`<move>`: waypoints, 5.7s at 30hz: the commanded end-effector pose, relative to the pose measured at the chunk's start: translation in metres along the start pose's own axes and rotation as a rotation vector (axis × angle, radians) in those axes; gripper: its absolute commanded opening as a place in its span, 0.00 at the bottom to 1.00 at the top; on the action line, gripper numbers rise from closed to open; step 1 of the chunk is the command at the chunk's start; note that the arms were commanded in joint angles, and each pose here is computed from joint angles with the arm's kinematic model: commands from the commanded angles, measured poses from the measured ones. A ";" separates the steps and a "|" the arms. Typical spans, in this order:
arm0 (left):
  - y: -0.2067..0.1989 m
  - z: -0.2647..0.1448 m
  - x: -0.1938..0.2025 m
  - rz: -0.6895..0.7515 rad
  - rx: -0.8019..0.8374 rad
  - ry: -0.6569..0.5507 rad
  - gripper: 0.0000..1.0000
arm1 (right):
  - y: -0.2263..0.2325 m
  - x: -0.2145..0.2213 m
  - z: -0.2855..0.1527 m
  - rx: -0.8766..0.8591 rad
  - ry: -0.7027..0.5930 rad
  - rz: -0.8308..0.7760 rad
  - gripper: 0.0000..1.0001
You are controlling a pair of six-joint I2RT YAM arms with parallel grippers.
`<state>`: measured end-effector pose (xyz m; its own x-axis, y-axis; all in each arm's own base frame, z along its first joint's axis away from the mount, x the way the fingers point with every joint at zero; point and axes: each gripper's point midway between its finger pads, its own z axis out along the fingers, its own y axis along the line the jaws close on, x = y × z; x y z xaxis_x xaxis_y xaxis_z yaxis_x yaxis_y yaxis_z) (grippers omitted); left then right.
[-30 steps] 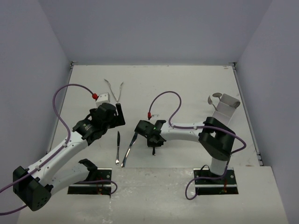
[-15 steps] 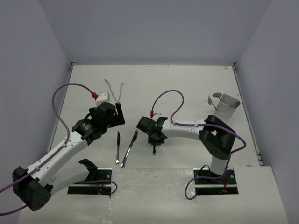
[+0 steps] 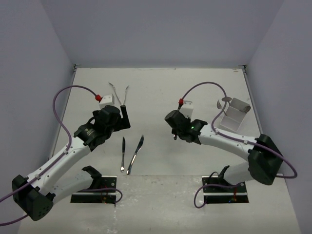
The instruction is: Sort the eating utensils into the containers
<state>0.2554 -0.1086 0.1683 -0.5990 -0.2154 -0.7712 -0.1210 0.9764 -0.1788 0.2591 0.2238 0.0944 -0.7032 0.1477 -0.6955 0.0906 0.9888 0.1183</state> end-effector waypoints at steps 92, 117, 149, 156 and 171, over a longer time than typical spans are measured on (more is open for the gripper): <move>-0.046 0.055 -0.048 0.090 0.083 0.049 1.00 | -0.131 -0.225 -0.111 -0.306 -0.632 -0.218 0.99; -0.024 -0.016 0.195 0.367 0.143 0.653 0.85 | -0.129 -0.188 -0.076 -0.010 -0.515 0.078 0.99; -0.018 0.012 0.213 0.469 0.063 0.629 0.08 | -0.179 -0.201 -0.118 0.181 -0.653 0.264 0.99; -0.055 0.017 0.175 0.445 0.147 0.491 0.00 | -0.169 -0.193 -0.110 0.130 -0.608 0.215 0.99; -0.183 0.010 0.038 0.359 0.473 -0.008 0.00 | -0.054 -0.106 -0.074 -0.517 -0.268 0.126 0.99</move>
<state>0.2347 -0.2684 0.1104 -0.6723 0.1988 -0.7130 0.4075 0.9036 -0.1322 0.2882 0.1074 0.2045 -0.4566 0.2839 -0.8432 -0.0462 0.9389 0.3411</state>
